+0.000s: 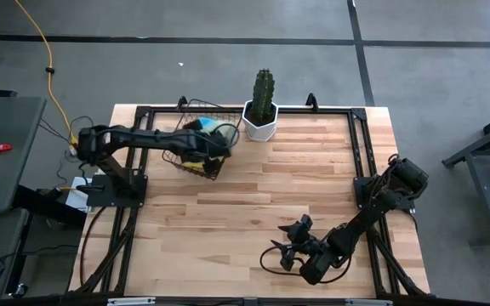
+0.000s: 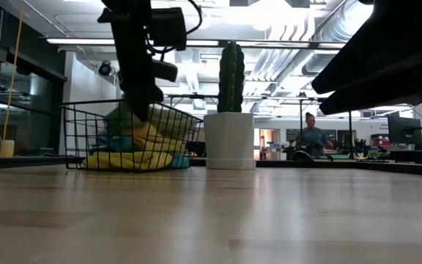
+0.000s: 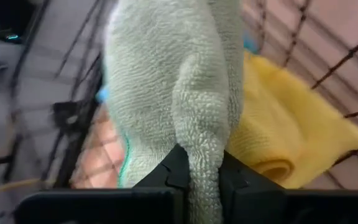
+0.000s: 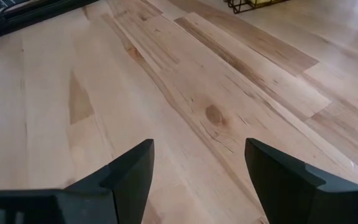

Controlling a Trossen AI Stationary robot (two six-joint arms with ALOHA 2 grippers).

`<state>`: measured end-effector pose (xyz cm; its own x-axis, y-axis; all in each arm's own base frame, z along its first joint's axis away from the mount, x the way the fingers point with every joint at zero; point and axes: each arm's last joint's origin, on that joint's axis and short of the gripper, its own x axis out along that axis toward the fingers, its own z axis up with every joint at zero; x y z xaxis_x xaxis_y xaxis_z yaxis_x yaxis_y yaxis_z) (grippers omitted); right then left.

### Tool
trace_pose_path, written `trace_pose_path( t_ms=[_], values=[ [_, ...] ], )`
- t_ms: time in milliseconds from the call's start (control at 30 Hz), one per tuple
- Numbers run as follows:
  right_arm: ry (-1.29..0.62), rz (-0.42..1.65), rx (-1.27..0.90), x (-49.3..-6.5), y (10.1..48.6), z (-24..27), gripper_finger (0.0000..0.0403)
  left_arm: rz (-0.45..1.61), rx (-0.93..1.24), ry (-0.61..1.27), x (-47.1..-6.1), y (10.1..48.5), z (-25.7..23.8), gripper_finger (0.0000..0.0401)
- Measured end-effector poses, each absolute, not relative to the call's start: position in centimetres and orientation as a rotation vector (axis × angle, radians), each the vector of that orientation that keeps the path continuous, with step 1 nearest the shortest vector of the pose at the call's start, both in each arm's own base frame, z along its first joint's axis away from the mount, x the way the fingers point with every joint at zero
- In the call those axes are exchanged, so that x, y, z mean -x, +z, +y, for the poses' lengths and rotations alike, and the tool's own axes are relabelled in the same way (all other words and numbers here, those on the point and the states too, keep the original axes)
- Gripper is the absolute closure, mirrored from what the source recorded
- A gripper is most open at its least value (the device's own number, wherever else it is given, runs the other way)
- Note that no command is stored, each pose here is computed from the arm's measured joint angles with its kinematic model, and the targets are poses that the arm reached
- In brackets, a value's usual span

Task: Fold microfiber towels
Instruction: Put the folded green microfiber towel into the mesh basket

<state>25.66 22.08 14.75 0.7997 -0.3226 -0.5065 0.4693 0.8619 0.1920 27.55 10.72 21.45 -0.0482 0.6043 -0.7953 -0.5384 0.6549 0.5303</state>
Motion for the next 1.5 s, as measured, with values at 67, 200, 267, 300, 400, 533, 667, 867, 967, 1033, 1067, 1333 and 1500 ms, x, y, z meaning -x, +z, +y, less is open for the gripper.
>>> trace_pose_path(
  t_ms=[67, 200, 267, 300, 400, 533, 667, 867, 967, 1033, 1067, 1333, 1500],
  values=[
    [-0.429, 0.484, -0.306, -25.7, 14.8, 22.1, 0.016, 1.322, -0.053, 0.858, -28.1, 21.2, 10.5, 0.0377],
    [-0.43, 0.482, -0.305, -25.7, 14.8, 22.1, 0.016, 1.302, -0.081, 0.812, -28.6, 21.3, 10.3, 0.0373],
    [-0.429, 0.478, -0.308, -25.7, 14.8, 22.1, 0.016, 1.298, -0.089, 0.8, -28.7, 21.5, 10.3, 0.0369],
    [-0.429, 0.478, -0.308, -25.7, 14.8, 22.1, 0.016, 1.296, -0.097, 0.792, -28.8, 21.7, 10.3, 0.0365],
    [-0.429, 0.478, -0.308, -25.7, 14.8, 22.1, 0.016, 1.292, -0.114, 0.76, -29.2, 22.7, 10.4, 0.0346],
    [-0.429, 0.479, -0.307, -25.7, 14.8, 22.1, 0.016, 1.29, -0.073, 0.684, -29.6, 24.4, 10.4, 0.0308],
    [-0.429, 0.479, -0.307, -25.7, 14.8, 22.1, 0.016, 1.314, -0.011, 0.59, -29.7, 26.4, 9.9, 0.0269],
    [-0.425, 0.484, -0.309, -25.7, 14.8, 22.1, 0.016, 1.274, 0.126, 0.355, -30.4, 28.9, 8.7, 0.0233],
    [-0.425, 0.484, -0.31, -25.7, 14.8, 22.1, 0.016, 1.232, 0.081, 0.348, -30.9, 29.9, 8.5, 0.0228],
    [-0.425, 0.483, -0.313, -25.7, 14.8, 22.1, 0.016, 1.19, 0.017, 0.384, -31.2, 30.1, 8.8, 0.0227],
    [-0.425, 0.483, -0.314, -25.7, 14.8, 22.1, 0.016, 1.173, -0.012, 0.407, -31.3, 30.2, 9.1, 0.0228],
    [-0.424, 0.483, -0.312, -25.7, 14.8, 22.1, 0.016, 1.004, 0.02, 0.562, -30.4, 30.0, 16.0, 0.0298],
    [-0.424, 0.483, -0.312, -25.7, 14.8, 22.1, 0.016, 0.896, 0.233, 0.554, -28.4, 28.1, 20.1, 0.039]
  ],
)
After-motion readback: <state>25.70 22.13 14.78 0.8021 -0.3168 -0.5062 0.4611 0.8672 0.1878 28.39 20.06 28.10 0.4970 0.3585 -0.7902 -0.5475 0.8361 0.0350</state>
